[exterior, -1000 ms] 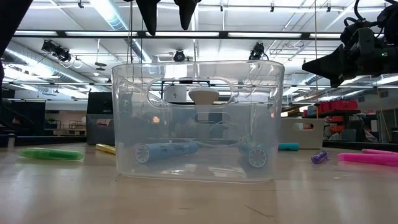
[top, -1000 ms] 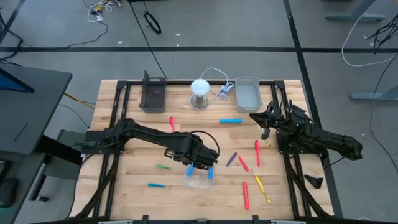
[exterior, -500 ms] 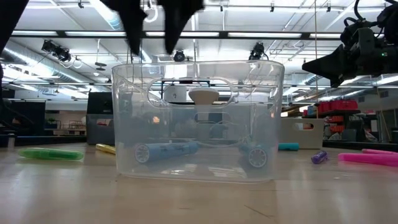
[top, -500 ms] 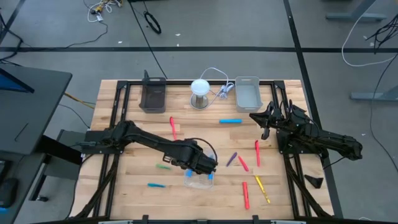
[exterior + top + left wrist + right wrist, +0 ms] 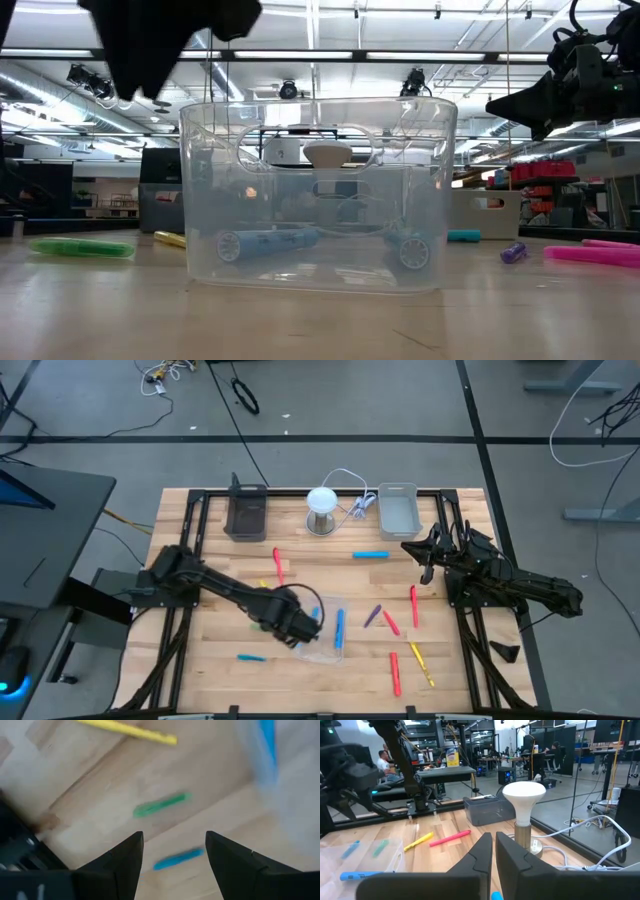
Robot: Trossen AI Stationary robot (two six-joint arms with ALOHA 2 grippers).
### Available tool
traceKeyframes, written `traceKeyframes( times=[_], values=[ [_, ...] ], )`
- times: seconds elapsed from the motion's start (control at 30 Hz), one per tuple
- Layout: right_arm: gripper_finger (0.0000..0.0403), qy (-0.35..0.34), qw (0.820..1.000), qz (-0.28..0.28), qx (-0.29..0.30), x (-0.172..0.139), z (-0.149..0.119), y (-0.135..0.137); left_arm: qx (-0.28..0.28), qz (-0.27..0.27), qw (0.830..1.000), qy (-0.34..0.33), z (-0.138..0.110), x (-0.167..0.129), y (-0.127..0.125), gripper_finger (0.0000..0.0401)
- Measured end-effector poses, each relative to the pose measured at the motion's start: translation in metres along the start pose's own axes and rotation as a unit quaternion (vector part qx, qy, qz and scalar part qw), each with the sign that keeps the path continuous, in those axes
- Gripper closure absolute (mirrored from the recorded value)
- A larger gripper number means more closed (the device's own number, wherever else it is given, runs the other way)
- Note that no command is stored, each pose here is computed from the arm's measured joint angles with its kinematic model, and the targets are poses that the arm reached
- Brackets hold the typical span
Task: Pick & Place Markers
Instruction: Put the blue pen into the gray bin
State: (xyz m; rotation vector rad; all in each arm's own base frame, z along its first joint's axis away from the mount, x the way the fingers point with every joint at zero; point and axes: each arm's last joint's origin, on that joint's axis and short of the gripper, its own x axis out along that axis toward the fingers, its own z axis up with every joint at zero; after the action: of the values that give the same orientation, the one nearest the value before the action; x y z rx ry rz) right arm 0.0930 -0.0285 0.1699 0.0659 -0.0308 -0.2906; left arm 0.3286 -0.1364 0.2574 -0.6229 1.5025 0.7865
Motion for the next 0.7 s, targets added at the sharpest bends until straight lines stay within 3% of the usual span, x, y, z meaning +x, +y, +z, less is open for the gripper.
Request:
traceKeyframes(
  times=[0.27, 0.47, 0.7],
  values=[
    [0.0374, 0.0, 1.0, 0.0, 0.0, 0.0, 0.0, 0.0, 0.187, 0.0, 0.982, -0.003, -0.032, 0.013, 0.03, 0.0179],
    [0.0374, 0.0, 1.0, 0.0, 0.0, 0.0, 0.0, 0.0, 0.337, -0.003, 0.941, -0.009, -0.056, 0.024, 0.048, 0.0179],
    [0.0374, 0.0, 1.0, 0.0, 0.0, 0.0, 0.0, 0.0, 0.431, 0.012, 0.902, -0.025, -0.07, 0.027, 0.064, 0.0179]
  ],
)
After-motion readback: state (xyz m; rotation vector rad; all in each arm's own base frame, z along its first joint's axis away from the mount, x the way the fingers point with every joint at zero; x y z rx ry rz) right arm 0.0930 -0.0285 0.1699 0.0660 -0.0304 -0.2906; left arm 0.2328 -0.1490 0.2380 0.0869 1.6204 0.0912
